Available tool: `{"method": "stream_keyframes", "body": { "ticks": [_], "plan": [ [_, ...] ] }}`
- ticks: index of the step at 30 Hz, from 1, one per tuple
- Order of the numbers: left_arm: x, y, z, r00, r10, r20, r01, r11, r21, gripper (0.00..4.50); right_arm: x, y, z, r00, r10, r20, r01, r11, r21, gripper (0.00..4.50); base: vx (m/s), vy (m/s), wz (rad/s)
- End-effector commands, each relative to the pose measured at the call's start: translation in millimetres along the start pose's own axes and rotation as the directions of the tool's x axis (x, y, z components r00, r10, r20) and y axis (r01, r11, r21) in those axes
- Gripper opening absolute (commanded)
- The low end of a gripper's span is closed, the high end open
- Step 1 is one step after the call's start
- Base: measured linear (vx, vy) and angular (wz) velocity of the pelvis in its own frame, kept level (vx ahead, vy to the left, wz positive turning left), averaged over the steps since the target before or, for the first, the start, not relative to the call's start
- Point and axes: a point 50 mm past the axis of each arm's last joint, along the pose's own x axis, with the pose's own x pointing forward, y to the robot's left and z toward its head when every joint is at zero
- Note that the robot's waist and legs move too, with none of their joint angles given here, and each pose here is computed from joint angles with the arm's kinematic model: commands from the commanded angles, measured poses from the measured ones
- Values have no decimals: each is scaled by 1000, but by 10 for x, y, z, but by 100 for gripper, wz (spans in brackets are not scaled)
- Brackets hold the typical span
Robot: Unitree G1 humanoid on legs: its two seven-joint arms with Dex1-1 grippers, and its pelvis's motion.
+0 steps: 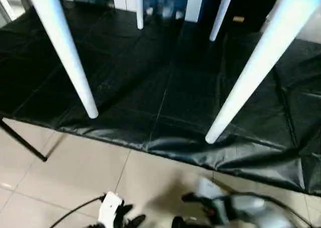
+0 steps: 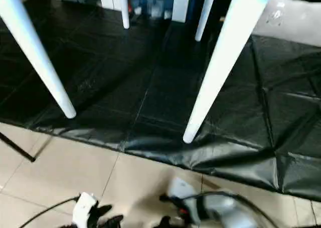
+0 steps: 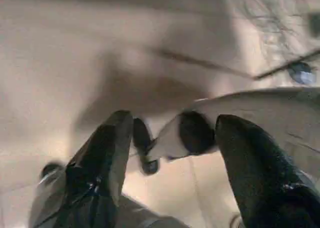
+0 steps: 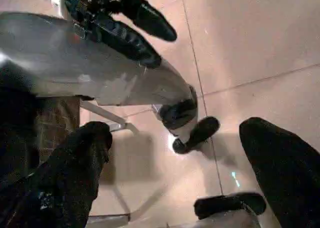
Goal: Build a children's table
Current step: Flip table
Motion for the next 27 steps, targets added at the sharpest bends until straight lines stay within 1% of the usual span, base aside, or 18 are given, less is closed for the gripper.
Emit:
{"method": "stream_keyframes", "body": {
  "ticks": [1, 2, 3, 4, 5, 7, 8, 9, 10, 12, 14, 15, 17, 18, 20, 21, 23, 27],
  "plan": [
    [45, -15, -193, 990, 118, -78, -126, 986, -107, 295, 54, -41, -283, 988, -141, -65, 151, 973, 176, 450, 0, 0, 0],
    [35, 27, -225, 982, 163, -100, -175, 976, -132, 295, 80, -80, -341, 973, -217, -72, 229, 940, 255, 450, 0, 0, 0],
    [17, 70, -243, 974, 196, -117, -211, 967, -140, 295, 95, -117, -391, 954, -285, -92, 300, 905, 303, 450, 0, 0, 0],
    [13, 79, -246, 972, 202, -121, -218, 966, -142, 295, 97, -123, -402, 950, -298, -98, 313, 897, 312, 450, 0, 0, 0],
    [-19, 163, -252, 956, 251, -150, -274, 949, -158, 295, 114, -149, -529, 905, -388, -173, 425, 826, 371, 450, 0, 0, 0],
    [-18, 210, -254, 936, 298, -186, -330, 927, -176, 295, 122, -138, -675, 853, -454, -256, 521, 744, 417, 450, 0, 0, 0],
    [6, 227, -242, 920, 325, -218, -362, 918, -163, 295, 125, -104, -804, 804, -492, -333, 594, 659, 462, 450, 0, 0, 0],
    [9, 228, -242, 918, 328, -225, -367, 917, -159, 295, 125, -97, -821, 797, -497, -343, 604, 644, 469, 450, 0, 0, 0],
    [28, 221, -237, 913, 330, -241, -369, 919, -139, 295, 127, -81, -864, 774, -516, -365, 631, 593, 500, 450, 0, 0, 0],
    [68, 181, -243, 912, 316, -262, -359, 923, -137, 295, 159, -64, -898, 729, -571, -378, 667, 467, 580, 450, 0, 0, 0],
    [92, 147, -259, 906, 308, -290, -349, 932, -102, 295, 179, -73, -892, 704, -598, -383, 675, 397, 622, 450, 0, 0, 0],
    [104, 130, -267, 903, 308, -298, -351, 931, -101, 295, 184, -77, -887, 700, -603, -382, 678, 395, 620, 450, 0, 0, 0],
    [168, 51, -270, 901, 313, -302, -361, 925, -117, 295, 201, -80, -879, 696, -607, -385, 689, 412, 597, 450, 0, 0, 0],
    [197, 20, -268, 895, 325, -306, -376, 918, -127, 295, 207, -68, -895, 699, -589, -406, 694, 422, 583, 450, 0, 0, 0],
    [249, -43, -273, 879, 349, -325, -404, 907, -119, 295, 224, 3, -981, 695, -517, -499, 715, 423, 557, 450, 0, 0, 0],
    [259, -58, -275, 876, 352, -329, -407, 906, -116, 295, 226, 17, -996, 693, -506, -514, 718, 422, 553, 450, 0, 0, 0],
    [326, -161, -283, 866, 362, -346, -410, 909, -77, 295, 234, 42, -1018, 697, -509, -504, 715, 438, 545, 450, 0, 0, 0],
    [415, -308, -286, 857, 365, -363, -417, 906, -75, 295, 253, 93, -1055, 695, -513, -503, 713, 402, 575, 450, 0, 0, 0]
  ]
}}
